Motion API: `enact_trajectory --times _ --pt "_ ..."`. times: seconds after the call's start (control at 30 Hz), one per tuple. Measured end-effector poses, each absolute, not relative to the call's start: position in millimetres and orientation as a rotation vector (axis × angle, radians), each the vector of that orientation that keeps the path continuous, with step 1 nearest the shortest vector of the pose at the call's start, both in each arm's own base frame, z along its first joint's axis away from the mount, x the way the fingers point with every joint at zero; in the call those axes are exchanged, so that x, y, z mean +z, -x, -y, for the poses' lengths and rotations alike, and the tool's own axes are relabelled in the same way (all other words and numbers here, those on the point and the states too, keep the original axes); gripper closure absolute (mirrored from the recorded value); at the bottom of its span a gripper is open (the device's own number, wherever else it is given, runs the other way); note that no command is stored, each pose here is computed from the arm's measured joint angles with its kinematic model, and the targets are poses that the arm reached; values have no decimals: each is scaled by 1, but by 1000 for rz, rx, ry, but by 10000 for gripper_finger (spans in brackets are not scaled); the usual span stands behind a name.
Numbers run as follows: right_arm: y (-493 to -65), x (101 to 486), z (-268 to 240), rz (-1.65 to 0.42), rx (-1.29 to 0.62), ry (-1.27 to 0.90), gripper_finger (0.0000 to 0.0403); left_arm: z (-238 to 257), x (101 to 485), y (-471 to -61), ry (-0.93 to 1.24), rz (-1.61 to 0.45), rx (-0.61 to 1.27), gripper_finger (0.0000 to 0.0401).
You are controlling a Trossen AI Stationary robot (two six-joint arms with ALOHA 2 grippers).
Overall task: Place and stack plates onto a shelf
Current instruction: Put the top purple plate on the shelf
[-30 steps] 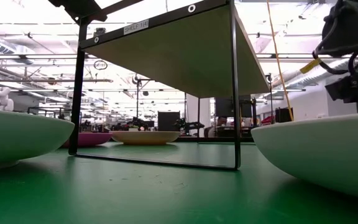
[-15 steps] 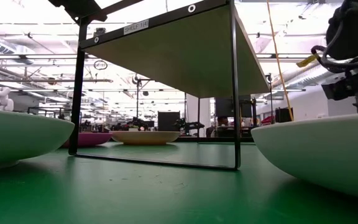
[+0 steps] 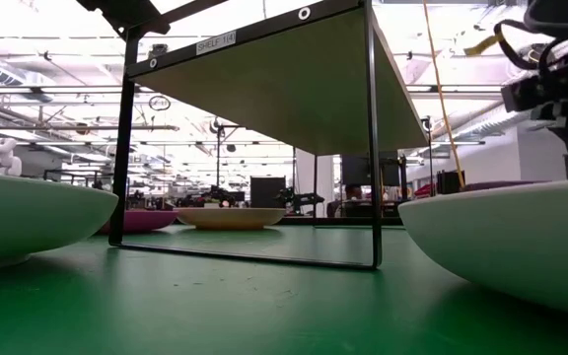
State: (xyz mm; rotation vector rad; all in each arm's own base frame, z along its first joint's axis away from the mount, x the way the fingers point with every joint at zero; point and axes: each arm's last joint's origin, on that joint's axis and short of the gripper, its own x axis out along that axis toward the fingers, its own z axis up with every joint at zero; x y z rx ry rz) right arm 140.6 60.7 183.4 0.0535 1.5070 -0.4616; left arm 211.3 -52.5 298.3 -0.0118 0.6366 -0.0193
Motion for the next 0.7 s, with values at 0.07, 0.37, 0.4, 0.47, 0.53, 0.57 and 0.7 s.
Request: enact_trajectory --times 0.07,0.37,0.4,0.47,0.53,0.57,0.7 --pt "-141 187 -62 -1508 -474 -56 402 52 298 -211 13 -637 -19 400" --pt "-143 208 -64 -1436 -546 -8 402 52 298 -211 14 -636 -19 400" --pt "-144 211 -64 -1422 -563 5 402 52 298 -211 14 -636 -19 400" --pt "-145 216 -64 -1389 -584 34 402 52 298 -211 14 -636 -19 400" --pt "-146 221 -64 -1362 -602 52 402 52 298 -211 14 -636 -19 400" --pt "-146 224 -63 -1351 -615 59 402 52 298 -211 14 -636 -19 400" --pt "-149 236 -63 -1296 -645 80 402 52 298 -211 14 -636 -19 400"
